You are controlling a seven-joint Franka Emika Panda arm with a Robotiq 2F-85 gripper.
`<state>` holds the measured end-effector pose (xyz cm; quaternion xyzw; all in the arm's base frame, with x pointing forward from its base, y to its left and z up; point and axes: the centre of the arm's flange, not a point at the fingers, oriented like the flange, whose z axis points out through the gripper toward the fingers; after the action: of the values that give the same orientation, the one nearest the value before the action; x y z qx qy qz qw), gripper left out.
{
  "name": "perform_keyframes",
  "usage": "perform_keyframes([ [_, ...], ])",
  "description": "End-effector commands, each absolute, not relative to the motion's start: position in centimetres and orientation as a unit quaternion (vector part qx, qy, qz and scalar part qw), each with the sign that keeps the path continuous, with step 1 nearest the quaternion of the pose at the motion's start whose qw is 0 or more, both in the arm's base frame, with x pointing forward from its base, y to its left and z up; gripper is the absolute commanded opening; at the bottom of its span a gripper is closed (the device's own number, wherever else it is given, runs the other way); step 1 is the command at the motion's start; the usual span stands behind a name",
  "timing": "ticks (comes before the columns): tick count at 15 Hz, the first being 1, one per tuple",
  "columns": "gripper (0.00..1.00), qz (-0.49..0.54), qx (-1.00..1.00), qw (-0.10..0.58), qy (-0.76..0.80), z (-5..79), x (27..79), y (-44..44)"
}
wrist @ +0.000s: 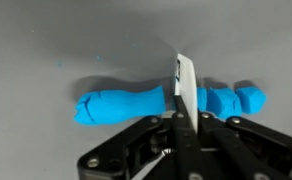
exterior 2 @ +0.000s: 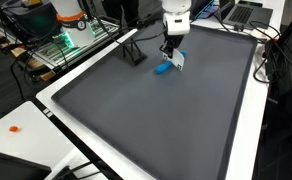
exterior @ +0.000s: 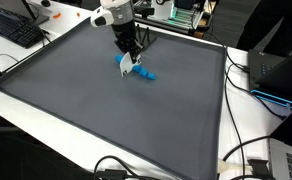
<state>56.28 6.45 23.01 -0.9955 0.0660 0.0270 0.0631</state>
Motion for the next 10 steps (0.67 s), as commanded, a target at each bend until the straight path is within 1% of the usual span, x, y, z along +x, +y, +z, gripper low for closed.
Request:
perform_keyframes([
  [1, 0.01, 0.028, -0.995, 0.074, 0.061, 22.5, 55.7, 6.8],
  [5, 0.01, 0.021, -0.997, 0.055, 0.046, 23.0, 55.8, 6.6],
  [10, 0.01, 0.004, -0.998, 0.050, 0.039, 24.8, 56.0, 6.5],
])
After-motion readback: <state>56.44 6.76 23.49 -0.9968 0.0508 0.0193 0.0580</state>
